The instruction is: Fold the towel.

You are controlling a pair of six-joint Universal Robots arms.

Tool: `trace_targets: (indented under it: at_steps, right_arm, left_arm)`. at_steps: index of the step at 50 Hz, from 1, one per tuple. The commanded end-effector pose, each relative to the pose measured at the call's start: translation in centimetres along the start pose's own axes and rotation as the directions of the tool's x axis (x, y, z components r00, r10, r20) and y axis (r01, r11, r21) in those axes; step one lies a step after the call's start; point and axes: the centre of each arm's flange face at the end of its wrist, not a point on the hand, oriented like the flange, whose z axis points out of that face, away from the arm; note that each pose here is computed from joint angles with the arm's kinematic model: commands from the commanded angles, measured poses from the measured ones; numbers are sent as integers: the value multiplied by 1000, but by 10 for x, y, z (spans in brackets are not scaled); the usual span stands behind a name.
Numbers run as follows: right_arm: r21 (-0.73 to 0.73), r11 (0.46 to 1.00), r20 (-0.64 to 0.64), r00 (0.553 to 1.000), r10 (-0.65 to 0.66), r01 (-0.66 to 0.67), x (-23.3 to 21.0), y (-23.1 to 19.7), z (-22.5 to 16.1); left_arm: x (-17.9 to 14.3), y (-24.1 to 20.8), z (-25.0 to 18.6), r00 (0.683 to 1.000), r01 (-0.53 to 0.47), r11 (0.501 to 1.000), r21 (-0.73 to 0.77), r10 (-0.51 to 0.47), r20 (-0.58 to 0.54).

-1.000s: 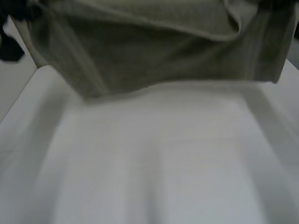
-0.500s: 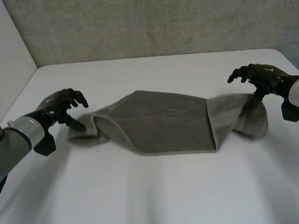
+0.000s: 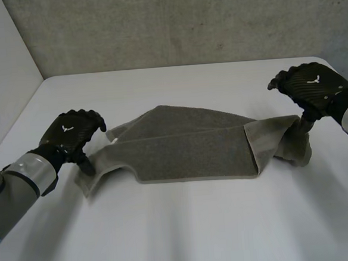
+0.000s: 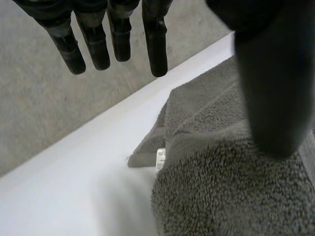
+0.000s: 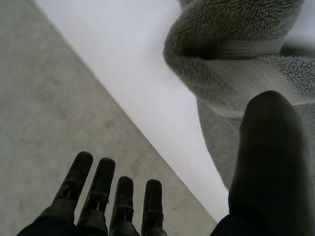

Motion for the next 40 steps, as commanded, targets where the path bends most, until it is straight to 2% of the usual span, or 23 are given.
trace_targets:
  at_steps: [1,6,8,11,16,21,32,40]
  right_arm:
    - [67,972,47,972,-229,225,-43,-2,-2]
    - [29,947,95,942,-322,321,-63,15,7]
    - [15,919,125,911,-394,395,-73,25,13]
    - [11,904,140,895,-424,426,-76,31,16]
    - [4,849,186,834,-520,529,-84,53,32]
    - [7,825,196,808,-556,566,-85,60,40]
    - [3,819,209,801,-561,573,-86,75,59]
    - [15,815,178,800,-573,580,-79,66,63]
  left_arm:
    - [21,4,-5,992,-123,992,42,124,-22]
    - [31,12,-4,984,-175,984,25,176,-35]
    - [35,20,-1,981,-192,981,-7,192,-34]
    - [38,23,0,980,-196,980,-20,196,-35]
    - [45,35,6,980,-200,977,-72,200,-10]
    - [48,44,11,980,-199,974,-106,201,0]
    - [45,44,18,978,-204,973,-104,206,14]
    - [44,43,16,979,-202,974,-107,205,20]
